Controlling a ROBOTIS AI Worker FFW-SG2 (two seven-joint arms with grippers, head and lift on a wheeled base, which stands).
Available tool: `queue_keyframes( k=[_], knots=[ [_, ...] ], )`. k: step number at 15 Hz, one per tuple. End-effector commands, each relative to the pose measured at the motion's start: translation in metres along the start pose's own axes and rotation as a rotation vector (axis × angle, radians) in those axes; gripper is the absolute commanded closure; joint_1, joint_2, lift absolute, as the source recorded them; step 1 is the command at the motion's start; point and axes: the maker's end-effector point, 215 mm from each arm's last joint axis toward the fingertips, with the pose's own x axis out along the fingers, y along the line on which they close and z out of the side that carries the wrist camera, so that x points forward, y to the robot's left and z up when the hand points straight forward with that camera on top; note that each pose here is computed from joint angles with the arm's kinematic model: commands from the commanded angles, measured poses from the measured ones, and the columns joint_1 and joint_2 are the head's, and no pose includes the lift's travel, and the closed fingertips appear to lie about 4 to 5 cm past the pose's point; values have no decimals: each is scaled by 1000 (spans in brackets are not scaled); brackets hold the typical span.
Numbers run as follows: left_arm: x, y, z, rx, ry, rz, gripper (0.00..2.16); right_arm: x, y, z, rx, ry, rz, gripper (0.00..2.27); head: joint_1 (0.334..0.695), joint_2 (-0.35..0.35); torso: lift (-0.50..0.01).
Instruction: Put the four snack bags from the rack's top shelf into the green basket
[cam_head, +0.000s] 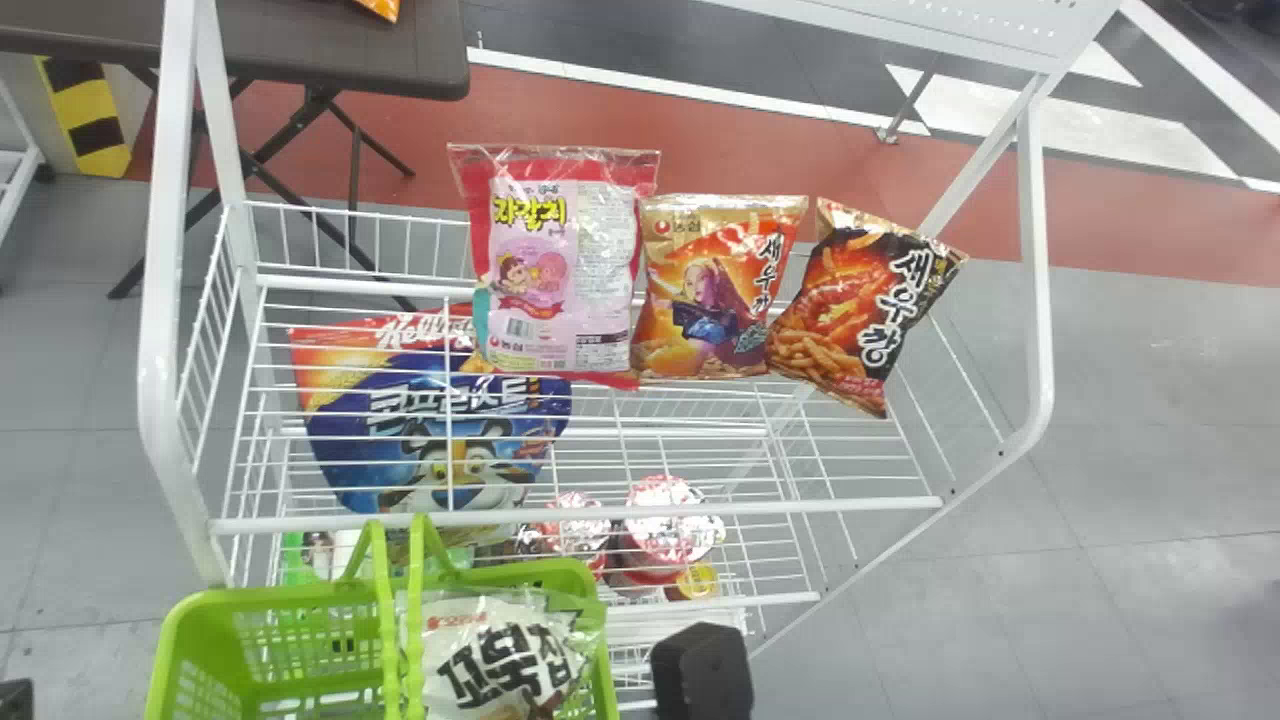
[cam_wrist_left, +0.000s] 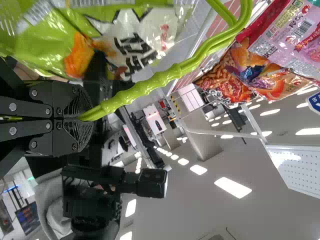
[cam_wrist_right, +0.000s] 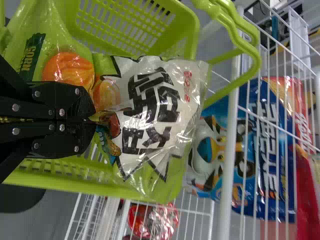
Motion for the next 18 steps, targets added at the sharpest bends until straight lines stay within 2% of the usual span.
queue_keyframes(
  k=[1, 2, 3, 4, 6, 8, 12, 16, 18],
  knots=[
    [0, 0, -1, 0, 1, 0, 2121, 17, 11, -7, -30, 31, 13, 1835, 695, -277, 0],
    [0, 0, 0, 0, 0, 2, 2118, 23, 10, -7, -50, 34, -1, 1416, 695, -239, 0],
    [0, 0, -1, -2, 1, 2, 2118, 23, 10, -6, -53, 32, -2, 478, 695, -225, 0],
    [-1, 1, -1, 0, 1, 4, 2118, 21, 7, -6, -61, 30, -6, -2, 695, -214, 0],
    [-1, 1, -2, -3, 3, 6, 2118, 13, -3, 11, -74, -16, -32, -2, 695, -207, 0],
    [0, 1, -2, -3, 5, 5, 2121, 7, -11, 49, -99, -135, -55, 53, 695, -224, 0],
    [6, -3, -8, -2, 23, -8, 2118, -28, -31, 187, -174, -605, -178, 56, 695, -219, 0],
    [7, -9, -10, 15, 39, -12, 2118, -33, -68, 268, -158, -771, -328, 80, 695, -236, 0],
    [6, -10, -10, 20, 46, -12, 2118, -17, -94, 291, -161, -752, -410, 83, 695, -246, 0]
  ],
)
